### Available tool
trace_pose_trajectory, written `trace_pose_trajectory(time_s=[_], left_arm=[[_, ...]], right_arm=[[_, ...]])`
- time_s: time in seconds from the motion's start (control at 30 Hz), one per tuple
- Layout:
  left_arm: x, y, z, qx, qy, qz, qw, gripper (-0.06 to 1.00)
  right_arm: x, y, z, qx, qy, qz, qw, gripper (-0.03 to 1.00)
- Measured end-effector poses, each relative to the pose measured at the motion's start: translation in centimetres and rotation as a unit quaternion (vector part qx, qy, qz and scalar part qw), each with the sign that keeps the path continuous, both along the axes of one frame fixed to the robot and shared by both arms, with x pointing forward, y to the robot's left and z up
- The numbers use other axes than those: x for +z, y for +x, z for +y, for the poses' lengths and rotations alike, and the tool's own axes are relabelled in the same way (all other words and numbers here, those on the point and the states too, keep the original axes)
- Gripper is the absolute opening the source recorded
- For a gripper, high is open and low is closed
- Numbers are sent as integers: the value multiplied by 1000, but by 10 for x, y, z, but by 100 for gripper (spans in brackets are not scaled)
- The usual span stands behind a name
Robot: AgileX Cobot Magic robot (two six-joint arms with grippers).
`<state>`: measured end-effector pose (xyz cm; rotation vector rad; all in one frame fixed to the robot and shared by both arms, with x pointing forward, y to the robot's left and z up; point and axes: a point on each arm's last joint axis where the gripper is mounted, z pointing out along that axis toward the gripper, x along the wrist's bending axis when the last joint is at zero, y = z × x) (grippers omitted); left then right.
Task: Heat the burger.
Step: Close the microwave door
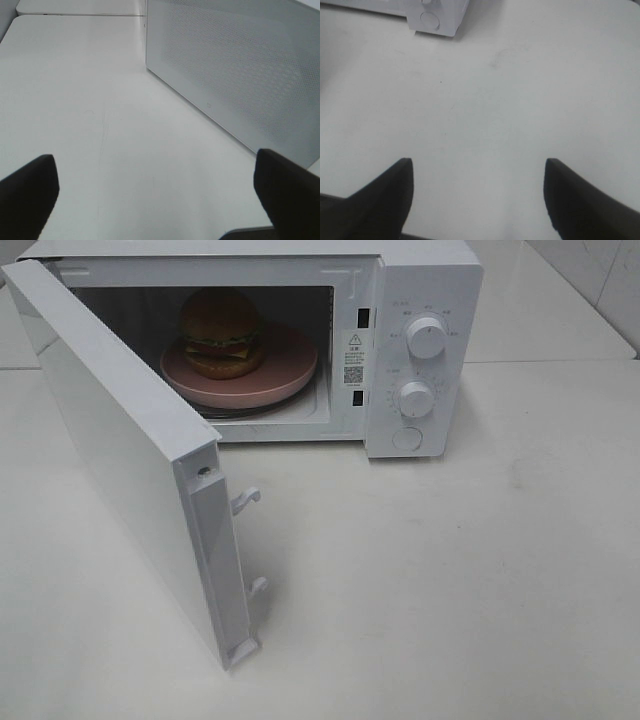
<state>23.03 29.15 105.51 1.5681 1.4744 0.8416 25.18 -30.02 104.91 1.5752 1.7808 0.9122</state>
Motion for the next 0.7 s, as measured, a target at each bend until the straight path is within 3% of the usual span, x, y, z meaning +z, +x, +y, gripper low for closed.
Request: trace_pose_trajectory(time_s=[0.37,0.7], left_arm=[[0,0,0,0,0,0,1000,98],[0,0,0,0,0,0,1000,98]], right_arm=[[0,-20,-4,-24,17,-64,998,71],[0,-20,-4,-28,17,-64,997,71]])
